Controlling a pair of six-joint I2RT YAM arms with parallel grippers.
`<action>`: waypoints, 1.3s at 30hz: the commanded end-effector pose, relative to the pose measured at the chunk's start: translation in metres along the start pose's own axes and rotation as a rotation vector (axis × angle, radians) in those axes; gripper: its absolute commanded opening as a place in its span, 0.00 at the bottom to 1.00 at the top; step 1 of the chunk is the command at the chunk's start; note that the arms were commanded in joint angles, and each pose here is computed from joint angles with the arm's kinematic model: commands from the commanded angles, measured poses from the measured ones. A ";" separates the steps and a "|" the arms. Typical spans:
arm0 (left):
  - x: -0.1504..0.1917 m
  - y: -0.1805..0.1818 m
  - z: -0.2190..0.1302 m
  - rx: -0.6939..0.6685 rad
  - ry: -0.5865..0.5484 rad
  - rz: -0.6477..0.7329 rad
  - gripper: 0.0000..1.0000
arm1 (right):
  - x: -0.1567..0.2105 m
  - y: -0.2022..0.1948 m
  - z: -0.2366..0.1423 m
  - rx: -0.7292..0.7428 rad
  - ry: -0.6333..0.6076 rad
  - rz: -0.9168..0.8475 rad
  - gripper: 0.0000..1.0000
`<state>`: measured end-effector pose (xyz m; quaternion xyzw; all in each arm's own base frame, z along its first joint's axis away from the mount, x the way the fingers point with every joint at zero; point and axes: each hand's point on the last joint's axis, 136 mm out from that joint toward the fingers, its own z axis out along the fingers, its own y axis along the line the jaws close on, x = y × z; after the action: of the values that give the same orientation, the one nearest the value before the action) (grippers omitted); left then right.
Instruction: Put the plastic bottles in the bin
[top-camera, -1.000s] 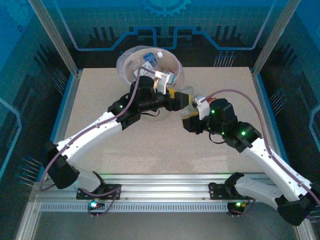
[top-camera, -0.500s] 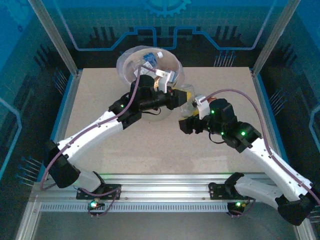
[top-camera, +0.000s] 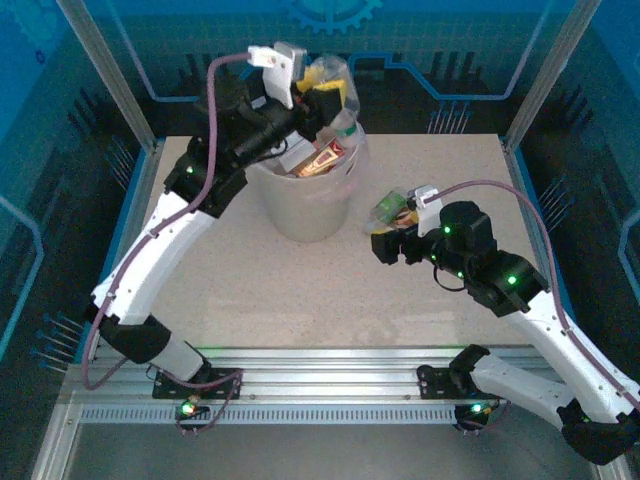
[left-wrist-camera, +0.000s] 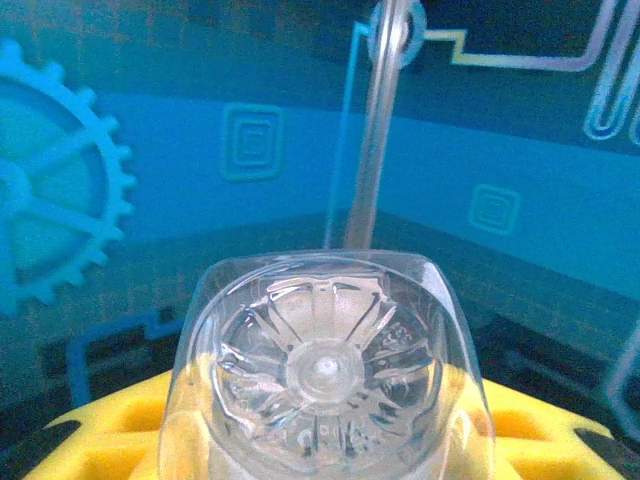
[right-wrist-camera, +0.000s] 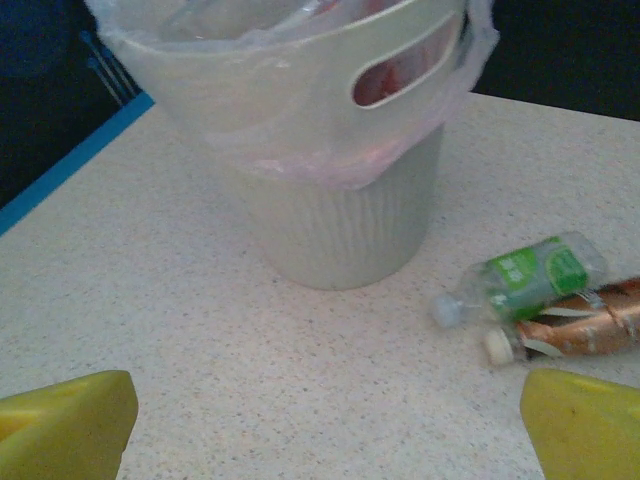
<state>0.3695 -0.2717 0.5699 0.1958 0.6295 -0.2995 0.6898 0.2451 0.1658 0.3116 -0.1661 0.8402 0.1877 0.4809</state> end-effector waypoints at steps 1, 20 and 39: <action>0.034 0.025 0.019 -0.088 0.139 0.124 0.20 | -0.002 -0.012 -0.007 0.082 -0.002 0.024 1.00; 0.133 0.084 0.052 -0.273 0.521 0.362 0.19 | 0.015 -0.053 0.000 0.272 0.079 0.125 1.00; 0.219 0.116 0.065 -0.337 0.757 0.417 0.23 | 0.029 -0.073 -0.002 0.303 0.110 0.234 1.00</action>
<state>0.4899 -0.2813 0.3965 0.2870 0.7929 -0.0103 0.5375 0.2666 0.1037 0.2761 -0.0169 0.8962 0.1011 0.4316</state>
